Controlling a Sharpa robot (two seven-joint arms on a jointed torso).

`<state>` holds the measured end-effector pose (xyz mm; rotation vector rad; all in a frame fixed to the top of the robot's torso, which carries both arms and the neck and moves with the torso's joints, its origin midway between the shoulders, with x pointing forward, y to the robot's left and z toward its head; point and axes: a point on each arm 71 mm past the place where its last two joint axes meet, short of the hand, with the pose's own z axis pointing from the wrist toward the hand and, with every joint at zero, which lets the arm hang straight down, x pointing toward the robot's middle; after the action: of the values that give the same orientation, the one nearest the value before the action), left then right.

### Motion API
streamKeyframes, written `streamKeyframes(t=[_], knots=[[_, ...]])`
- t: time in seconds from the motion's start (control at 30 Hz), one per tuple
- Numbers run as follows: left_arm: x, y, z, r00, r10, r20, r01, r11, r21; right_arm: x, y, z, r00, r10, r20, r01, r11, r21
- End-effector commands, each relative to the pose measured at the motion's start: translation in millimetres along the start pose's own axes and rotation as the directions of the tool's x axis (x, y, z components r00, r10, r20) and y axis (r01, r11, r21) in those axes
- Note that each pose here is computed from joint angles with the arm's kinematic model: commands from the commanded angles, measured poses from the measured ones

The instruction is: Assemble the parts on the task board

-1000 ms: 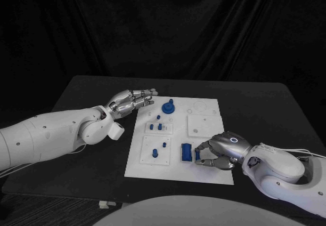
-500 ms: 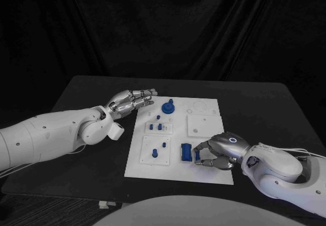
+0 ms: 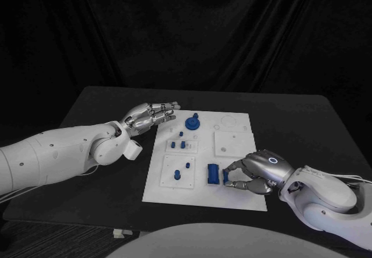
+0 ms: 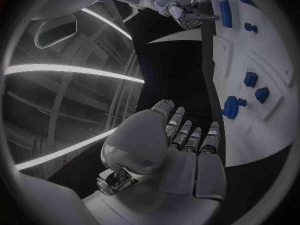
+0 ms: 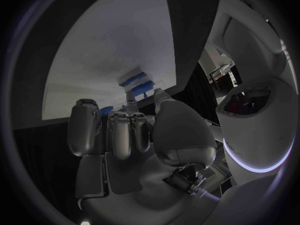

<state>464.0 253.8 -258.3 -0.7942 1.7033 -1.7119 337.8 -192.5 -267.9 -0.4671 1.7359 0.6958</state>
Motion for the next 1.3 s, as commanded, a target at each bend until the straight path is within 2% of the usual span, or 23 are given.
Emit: streamKeyframes(t=[0.03, 0.23, 0.33, 0.4, 0.43, 0.5, 0.63, 0.9, 1.07, 1.3], knots=[[0.4, -1.4, 0.3, 1.000, -0.005, 0.007, 0.004, 1.000, 0.023, -22.2, 4, -1.7, 0.980, 0.083, 0.183, -0.072, 0.995, -0.067], [-0.2, -2.2, 0.9, 1.000, 0.004, 0.018, -0.004, 0.999, 0.038, -51.5, -13, -5.5, 0.923, 0.215, 0.320, -0.203, 0.977, -0.073], [0.0, -2.0, 2.2, 1.000, 0.005, 0.019, -0.006, 0.999, 0.041, -59.9, -30, -7.9, 0.875, 0.314, 0.369, -0.312, 0.948, -0.067], [0.5, -1.9, 2.7, 1.000, 0.005, 0.019, -0.006, 0.999, 0.043, -60.9, -35, -8.2, 0.860, 0.343, 0.377, -0.345, 0.936, -0.064], [0.9, -1.8, 2.9, 1.000, 0.005, 0.018, -0.006, 0.999, 0.045, -61.6, -42, -8.1, 0.838, 0.387, 0.386, -0.395, 0.917, -0.061], [1.6, -1.9, 3.1, 1.000, 0.005, 0.019, -0.006, 0.999, 0.050, -61.6, -50, -7.8, 0.814, 0.426, 0.396, -0.440, 0.896, -0.059], [1.7, -2.5, 2.5, 1.000, 0.009, 0.027, -0.011, 0.998, 0.063, -58.3, -58, -8.8, 0.788, 0.472, 0.395, -0.492, 0.869, -0.054], [1.5, -4.1, 1.0, 0.999, 0.018, 0.043, -0.022, 0.995, 0.095, -49.1, -69, -8.0, 0.722, 0.596, 0.351, -0.617, 0.784, -0.063], [1.9, -5.6, 1.2, 0.998, 0.024, 0.053, -0.030, 0.993, 0.118, -46.0, -71, -7.4, 0.707, 0.627, 0.328, -0.642, 0.763, -0.075], [2.7, -6.4, 2.3, 0.998, 0.030, 0.060, -0.038, 0.990, 0.138, -42.8, -73, -7.6, 0.701, 0.634, 0.328, -0.650, 0.757, -0.075]])
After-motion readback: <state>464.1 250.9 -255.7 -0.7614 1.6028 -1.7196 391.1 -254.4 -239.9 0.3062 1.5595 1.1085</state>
